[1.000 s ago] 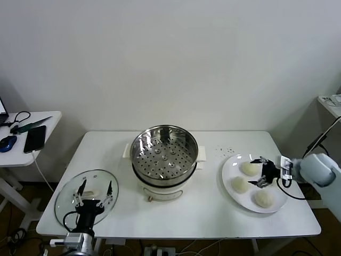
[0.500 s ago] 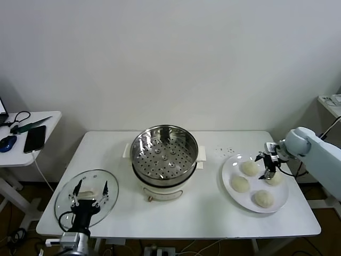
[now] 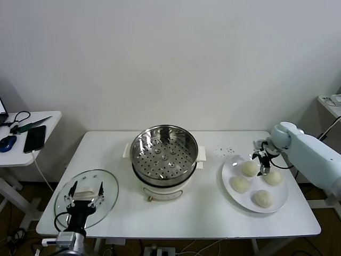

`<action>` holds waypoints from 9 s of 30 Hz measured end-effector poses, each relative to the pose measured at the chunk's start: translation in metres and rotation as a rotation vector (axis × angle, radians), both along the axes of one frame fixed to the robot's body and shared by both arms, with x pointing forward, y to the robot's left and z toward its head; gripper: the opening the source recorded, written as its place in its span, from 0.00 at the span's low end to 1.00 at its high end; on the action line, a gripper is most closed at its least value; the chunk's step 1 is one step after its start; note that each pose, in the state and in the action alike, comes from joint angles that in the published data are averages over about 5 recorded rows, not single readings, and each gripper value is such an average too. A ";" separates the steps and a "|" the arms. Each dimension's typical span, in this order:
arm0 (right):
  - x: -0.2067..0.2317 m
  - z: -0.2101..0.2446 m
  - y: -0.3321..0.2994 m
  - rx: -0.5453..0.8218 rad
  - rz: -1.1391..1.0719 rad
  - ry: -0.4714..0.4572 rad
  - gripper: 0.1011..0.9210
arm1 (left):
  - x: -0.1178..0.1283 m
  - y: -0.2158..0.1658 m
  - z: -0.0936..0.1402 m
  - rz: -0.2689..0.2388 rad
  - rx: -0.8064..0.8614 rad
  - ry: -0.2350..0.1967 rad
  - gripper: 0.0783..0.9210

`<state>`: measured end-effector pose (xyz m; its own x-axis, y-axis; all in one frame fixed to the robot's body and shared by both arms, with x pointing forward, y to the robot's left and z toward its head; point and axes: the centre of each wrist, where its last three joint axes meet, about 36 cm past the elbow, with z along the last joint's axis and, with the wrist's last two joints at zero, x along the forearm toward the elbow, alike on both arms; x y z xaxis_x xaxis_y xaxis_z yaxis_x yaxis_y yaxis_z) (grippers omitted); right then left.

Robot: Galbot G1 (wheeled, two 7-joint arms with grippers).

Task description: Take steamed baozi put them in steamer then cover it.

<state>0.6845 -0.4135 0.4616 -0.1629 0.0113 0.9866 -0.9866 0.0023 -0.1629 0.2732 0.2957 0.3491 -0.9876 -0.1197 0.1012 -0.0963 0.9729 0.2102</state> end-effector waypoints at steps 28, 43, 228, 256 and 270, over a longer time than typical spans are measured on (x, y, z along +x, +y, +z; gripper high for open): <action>0.022 0.025 0.016 0.014 0.079 0.010 0.69 | -0.009 0.008 -0.004 0.016 0.014 0.018 0.88; 0.054 0.196 0.135 -0.034 0.542 -0.133 0.69 | -0.013 0.002 -0.003 0.002 0.008 0.021 0.88; 0.022 0.253 0.192 0.309 0.129 -0.083 0.71 | -0.040 -0.027 -0.003 -0.059 -0.010 0.068 0.88; 0.004 0.166 0.409 0.296 0.315 0.031 0.72 | -0.042 -0.030 -0.013 -0.062 -0.036 0.104 0.88; 0.002 0.123 0.432 0.294 0.325 0.064 0.72 | -0.041 -0.025 -0.016 -0.051 -0.038 0.109 0.88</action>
